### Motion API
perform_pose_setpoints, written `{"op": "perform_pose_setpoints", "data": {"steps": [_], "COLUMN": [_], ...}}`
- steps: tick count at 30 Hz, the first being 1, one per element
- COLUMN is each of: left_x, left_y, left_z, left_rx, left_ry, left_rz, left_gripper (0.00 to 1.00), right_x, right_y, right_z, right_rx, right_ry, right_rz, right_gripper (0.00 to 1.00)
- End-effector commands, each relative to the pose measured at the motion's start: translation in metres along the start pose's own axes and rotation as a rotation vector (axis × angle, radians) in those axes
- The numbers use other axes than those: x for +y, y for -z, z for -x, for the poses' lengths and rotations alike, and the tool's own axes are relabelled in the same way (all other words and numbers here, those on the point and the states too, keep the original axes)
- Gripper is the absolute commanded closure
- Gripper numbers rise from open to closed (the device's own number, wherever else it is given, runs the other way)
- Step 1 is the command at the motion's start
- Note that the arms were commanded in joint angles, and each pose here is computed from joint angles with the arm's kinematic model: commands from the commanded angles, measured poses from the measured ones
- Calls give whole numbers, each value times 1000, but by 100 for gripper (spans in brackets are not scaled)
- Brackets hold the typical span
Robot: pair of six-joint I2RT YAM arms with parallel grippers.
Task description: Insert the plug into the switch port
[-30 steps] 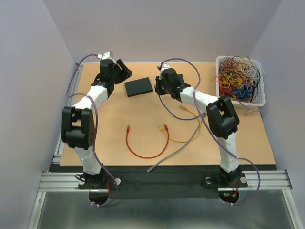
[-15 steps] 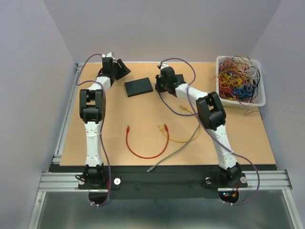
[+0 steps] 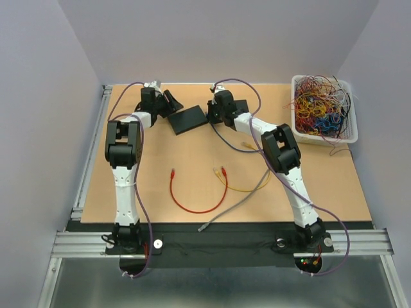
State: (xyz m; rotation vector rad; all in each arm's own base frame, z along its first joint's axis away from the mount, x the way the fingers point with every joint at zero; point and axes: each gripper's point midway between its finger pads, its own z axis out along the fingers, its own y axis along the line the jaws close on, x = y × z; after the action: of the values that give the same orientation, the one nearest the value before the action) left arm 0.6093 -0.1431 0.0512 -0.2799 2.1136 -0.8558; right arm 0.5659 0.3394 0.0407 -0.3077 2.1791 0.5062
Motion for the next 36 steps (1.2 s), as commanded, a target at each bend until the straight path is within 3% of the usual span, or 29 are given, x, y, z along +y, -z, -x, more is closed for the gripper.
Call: {"op": "perform_pose_setpoints", "data": {"steps": [1, 4, 12, 18, 24, 29, 36], "left_x": [-33, -35, -46, -28, -14, -7, -3], "left_y": [28, 44, 88, 106, 115, 121, 141], "left_z": [-14, -35, -83, -114, -126, -135, -141], "left_rx": [9, 29, 52, 63, 64, 71, 44], "left_ry": [-1, 6, -3, 36, 59, 83, 136], "left_rz": [-73, -66, -31, 65, 131, 156, 201], "left_gripper": [39, 40, 41, 41, 42, 43, 44], "right_x": [29, 45, 67, 3, -41, -15, 64], "right_y": [19, 33, 70, 91, 126, 149, 159], "right_z": [-12, -17, -79, -88, -84, -101, -144], "right_rx": [40, 52, 156, 142, 128, 173, 237], "right_ry": [15, 32, 82, 88, 35, 6, 140], "right_rz": [42, 61, 52, -202, -306, -176, -18], "right_gripper": [100, 99, 100, 99, 100, 100, 100]}}
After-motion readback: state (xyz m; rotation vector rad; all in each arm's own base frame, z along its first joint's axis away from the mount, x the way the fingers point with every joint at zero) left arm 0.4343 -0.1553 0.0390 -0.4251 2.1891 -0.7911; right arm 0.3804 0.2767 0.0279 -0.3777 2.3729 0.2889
